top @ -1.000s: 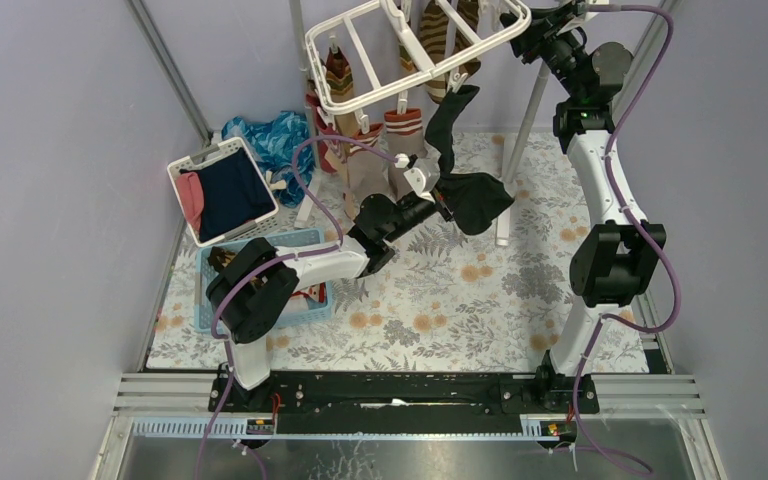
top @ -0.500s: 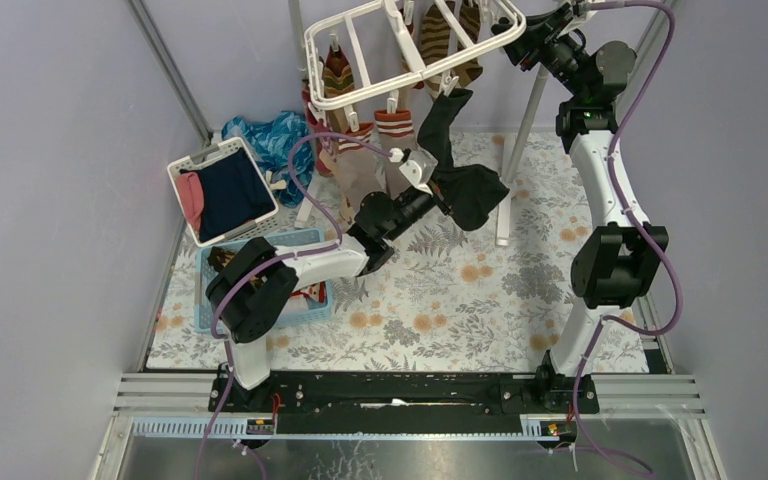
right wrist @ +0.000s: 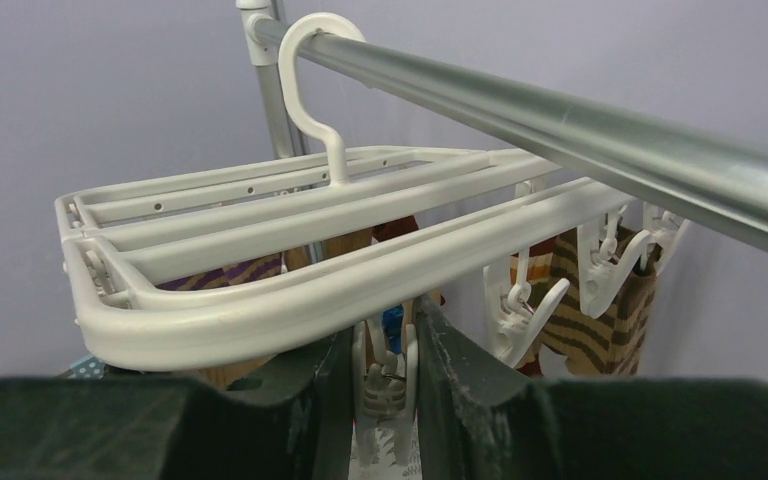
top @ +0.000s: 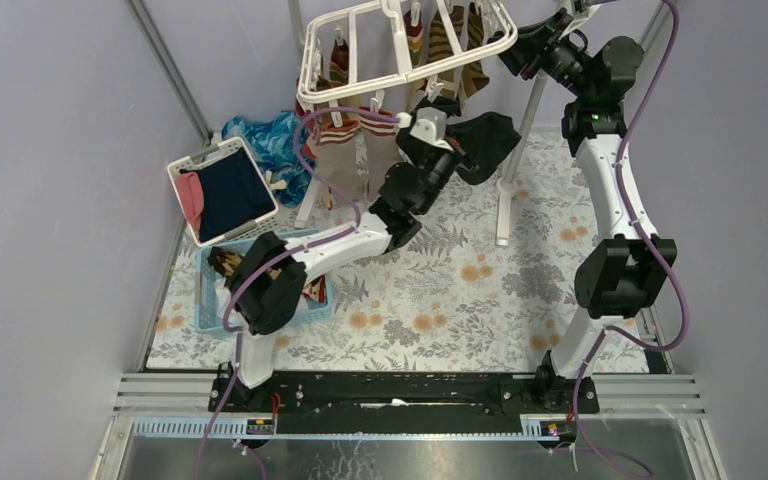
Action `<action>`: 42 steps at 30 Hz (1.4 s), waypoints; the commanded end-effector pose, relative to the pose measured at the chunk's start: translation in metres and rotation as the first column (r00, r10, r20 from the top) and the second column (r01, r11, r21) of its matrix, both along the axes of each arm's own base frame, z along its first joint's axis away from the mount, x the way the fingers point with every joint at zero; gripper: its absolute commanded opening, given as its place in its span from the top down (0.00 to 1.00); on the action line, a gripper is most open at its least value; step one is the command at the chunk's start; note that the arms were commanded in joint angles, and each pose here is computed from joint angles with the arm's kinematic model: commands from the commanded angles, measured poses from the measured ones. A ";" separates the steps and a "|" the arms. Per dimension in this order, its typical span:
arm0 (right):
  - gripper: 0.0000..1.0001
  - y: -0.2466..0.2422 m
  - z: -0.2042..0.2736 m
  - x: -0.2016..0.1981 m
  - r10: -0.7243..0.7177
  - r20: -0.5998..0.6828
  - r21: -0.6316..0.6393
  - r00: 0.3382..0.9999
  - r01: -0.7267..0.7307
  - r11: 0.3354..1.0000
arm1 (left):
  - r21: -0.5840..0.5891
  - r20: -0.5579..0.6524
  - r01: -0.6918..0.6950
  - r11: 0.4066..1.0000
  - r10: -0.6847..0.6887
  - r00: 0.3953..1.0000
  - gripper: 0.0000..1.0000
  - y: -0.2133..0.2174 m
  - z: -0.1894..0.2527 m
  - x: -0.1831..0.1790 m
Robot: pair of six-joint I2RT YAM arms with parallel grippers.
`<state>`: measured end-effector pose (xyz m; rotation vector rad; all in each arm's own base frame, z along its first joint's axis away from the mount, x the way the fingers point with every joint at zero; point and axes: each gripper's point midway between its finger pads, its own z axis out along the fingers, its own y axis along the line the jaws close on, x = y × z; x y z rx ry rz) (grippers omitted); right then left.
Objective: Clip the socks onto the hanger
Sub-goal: Open the clamp at the hanger, then reset both arms
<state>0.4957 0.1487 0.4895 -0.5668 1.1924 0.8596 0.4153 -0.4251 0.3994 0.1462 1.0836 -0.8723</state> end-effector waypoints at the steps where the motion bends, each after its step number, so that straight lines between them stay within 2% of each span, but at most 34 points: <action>1: 0.94 0.009 0.011 -0.027 0.044 -0.017 -0.002 0.999 -0.044 0.999 | 0.047 -0.049 -0.130 0.990 0.132 0.990 1.00 -0.008 -0.010 0.024; 6: 0.94 0.011 0.010 -0.032 0.044 -0.024 -0.005 0.999 -0.044 0.999 | 0.043 -0.069 -0.245 0.969 0.248 0.966 1.00 -0.004 -0.001 0.038; 19: 0.94 0.017 0.004 -0.043 0.076 -0.041 -0.008 0.996 -0.076 0.997 | 0.024 -0.093 -0.368 0.929 0.369 0.925 1.00 0.007 0.013 0.055; 31: 0.95 0.018 0.004 -0.050 0.092 -0.043 -0.004 0.995 -0.093 0.996 | 0.044 -0.098 -0.389 0.920 0.392 0.915 1.00 0.002 0.012 0.064; 42: 0.95 0.018 -0.002 -0.047 0.088 -0.042 -0.018 0.995 -0.089 0.996 | 0.020 -0.089 -0.382 0.924 0.382 0.920 1.00 0.007 0.021 0.057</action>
